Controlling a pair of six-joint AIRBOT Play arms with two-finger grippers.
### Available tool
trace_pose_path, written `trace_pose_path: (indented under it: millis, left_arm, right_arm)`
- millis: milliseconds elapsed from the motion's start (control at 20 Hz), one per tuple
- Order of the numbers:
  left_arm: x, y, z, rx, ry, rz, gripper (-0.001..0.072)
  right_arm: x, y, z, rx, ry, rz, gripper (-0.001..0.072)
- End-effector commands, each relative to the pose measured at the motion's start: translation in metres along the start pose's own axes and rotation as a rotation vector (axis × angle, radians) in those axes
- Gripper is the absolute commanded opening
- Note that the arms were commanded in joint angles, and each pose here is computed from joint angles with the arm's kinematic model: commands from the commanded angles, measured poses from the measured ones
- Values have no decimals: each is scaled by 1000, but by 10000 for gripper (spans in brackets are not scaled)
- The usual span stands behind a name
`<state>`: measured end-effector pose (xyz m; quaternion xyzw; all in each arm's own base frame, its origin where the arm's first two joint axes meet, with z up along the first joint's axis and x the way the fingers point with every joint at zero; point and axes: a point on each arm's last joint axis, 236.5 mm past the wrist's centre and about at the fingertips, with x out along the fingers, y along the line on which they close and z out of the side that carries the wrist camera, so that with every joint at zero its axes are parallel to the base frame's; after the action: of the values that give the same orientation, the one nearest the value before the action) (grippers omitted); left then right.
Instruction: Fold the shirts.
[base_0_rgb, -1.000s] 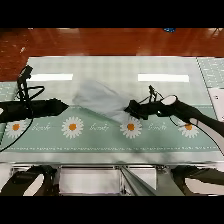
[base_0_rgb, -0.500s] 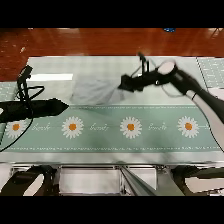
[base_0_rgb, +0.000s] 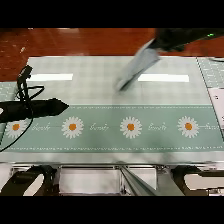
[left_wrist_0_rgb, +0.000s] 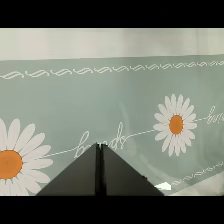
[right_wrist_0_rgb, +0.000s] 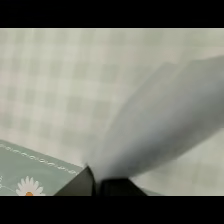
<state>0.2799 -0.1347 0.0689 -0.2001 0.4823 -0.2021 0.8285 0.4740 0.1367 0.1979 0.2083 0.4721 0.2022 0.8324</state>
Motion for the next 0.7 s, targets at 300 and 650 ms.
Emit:
trace_pose_path:
  millis: [300, 650]
  left_arm:
    - [0, -12, 2, -28, -6, -49, 27]
    - [-1, -14, 8, 16, -33, -61, 26]
  right_arm:
    - [-182, -119, -40, 275, -64, -312, 16]
    - [-251, -213, -196, 688, 10, -601, 16]
